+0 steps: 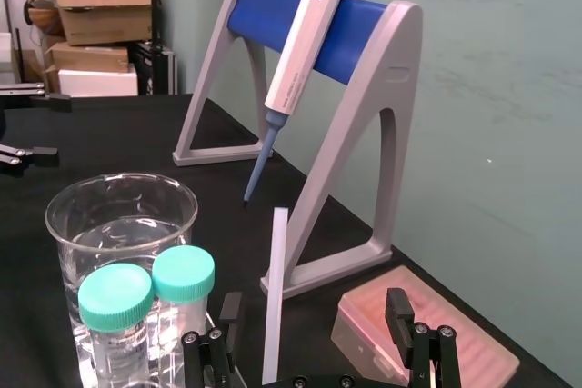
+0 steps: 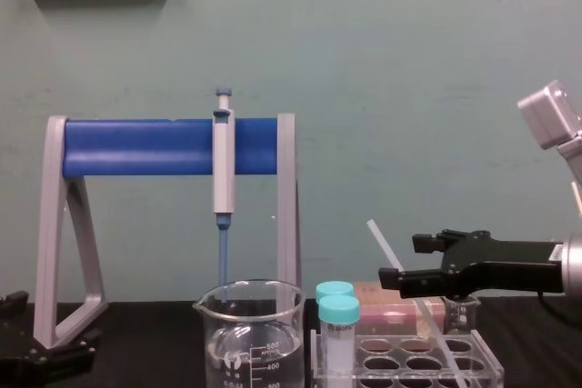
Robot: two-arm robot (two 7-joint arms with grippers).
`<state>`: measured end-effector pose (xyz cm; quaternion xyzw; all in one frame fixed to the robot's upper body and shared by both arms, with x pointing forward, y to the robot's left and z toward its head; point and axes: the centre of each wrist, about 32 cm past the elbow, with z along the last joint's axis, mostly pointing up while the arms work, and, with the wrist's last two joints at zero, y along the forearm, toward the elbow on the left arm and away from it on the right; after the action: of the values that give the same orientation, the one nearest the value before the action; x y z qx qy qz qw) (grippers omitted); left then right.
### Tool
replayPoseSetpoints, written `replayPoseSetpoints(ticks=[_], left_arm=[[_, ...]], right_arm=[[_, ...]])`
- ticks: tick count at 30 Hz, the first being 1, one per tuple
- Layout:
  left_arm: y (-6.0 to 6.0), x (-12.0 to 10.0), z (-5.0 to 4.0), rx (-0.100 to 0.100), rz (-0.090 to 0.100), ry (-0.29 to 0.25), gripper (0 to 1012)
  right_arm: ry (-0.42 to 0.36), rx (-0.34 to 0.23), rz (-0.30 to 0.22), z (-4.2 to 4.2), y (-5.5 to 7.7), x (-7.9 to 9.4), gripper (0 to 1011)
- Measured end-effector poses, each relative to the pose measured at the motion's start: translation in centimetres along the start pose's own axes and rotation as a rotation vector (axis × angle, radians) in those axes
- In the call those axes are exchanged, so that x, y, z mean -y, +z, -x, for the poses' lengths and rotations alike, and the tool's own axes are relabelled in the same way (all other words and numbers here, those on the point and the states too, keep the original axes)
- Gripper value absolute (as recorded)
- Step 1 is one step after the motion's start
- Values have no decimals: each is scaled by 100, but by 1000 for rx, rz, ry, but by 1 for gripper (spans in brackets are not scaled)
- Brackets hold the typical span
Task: Pick up the stirring rod with one hand, then place it down.
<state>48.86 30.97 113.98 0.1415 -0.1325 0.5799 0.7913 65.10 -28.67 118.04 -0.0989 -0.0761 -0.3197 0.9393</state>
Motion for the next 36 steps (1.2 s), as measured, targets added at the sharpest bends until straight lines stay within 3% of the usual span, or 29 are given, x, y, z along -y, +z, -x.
replayPoseSetpoints(ticks=[14, 31, 36], left_arm=[[0, 0, 0, 0, 0, 0, 1000], [0, 0, 0, 0, 0, 0, 1000], [0, 0, 0, 0, 0, 0, 1000]], right_arm=[[41, -2, -3, -11, -1, -120, 1003], [41, -1, -4, -16, 7, -119, 1003], [41, -1, -4, -16, 7, -118, 935]])
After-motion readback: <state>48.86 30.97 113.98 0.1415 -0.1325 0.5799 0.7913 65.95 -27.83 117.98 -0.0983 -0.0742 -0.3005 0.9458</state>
